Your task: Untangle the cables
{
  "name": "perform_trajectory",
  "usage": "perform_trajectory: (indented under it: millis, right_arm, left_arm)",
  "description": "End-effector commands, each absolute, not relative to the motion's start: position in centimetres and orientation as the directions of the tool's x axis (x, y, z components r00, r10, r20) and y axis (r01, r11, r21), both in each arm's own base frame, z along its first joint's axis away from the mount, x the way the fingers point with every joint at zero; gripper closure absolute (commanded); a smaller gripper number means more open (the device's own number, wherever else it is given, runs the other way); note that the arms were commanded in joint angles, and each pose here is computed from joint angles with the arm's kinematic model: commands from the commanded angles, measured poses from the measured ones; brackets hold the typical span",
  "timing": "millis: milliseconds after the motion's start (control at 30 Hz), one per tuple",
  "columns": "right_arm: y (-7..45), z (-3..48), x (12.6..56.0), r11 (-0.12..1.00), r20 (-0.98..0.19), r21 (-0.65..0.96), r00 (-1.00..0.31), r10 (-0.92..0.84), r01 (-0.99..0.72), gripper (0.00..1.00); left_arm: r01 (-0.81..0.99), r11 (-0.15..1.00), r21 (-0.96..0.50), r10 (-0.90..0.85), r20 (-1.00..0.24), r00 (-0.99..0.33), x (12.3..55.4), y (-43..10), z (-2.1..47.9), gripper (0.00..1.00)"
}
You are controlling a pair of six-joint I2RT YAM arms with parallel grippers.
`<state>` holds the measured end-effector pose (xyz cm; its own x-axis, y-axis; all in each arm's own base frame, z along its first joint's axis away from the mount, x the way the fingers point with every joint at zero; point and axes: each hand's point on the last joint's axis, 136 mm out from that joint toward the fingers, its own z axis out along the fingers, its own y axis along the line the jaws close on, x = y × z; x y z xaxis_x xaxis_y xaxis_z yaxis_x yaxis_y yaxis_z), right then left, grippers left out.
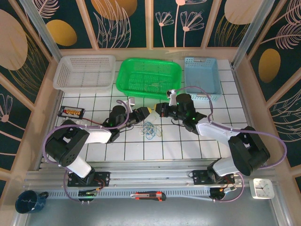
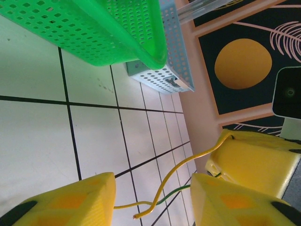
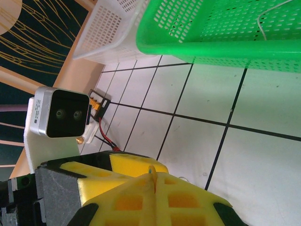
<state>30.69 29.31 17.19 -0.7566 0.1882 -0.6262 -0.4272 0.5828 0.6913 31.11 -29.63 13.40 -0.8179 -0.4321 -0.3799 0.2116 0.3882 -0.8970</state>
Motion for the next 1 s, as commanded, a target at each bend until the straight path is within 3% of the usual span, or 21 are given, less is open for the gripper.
perform_trajectory:
  millis: [0, 133, 400, 767, 800, 967]
  right_arm:
    - [29.3, 18.5, 30.7, 0.549, -0.640, 0.704, -0.737, 0.215, -0.451, 1.00]
    - [29.4, 18.4, 30.7, 0.547, -0.637, 0.706, -0.740, 0.213, -0.450, 1.00]
    - [29.0, 17.6, 30.4, 0.561, -0.636, 0.699, -0.744, 0.204, -0.443, 1.00]
    - [27.8, 14.3, 29.3, 0.611, -0.645, 0.657, -0.750, 0.150, -0.442, 1.00]
    - [27.9, 14.1, 29.1, 0.610, -0.644, 0.656, -0.751, 0.144, -0.445, 0.97]
    - [27.7, 14.7, 29.1, 0.618, -0.659, 0.639, -0.741, 0.132, -0.459, 0.58]
  left_arm:
    - [0.255, 0.348, -0.902, -0.442, -0.398, -0.804, 31.6, -30.0, 15.0, 0.59]
    - [0.261, 0.339, -0.904, -0.444, -0.399, -0.803, 31.7, -30.2, 15.4, 0.68]
    - [0.284, 0.324, -0.903, -0.459, -0.412, -0.787, 31.9, -30.1, 16.8, 1.00]
    - [0.349, 0.306, -0.886, -0.496, -0.461, -0.736, 32.2, -29.6, 21.5, 1.00]
    - [0.353, 0.303, -0.885, -0.496, -0.463, -0.735, 32.2, -29.7, 21.8, 1.00]
    - [0.370, 0.292, -0.882, -0.473, -0.470, -0.746, 32.1, -30.2, 22.7, 1.00]
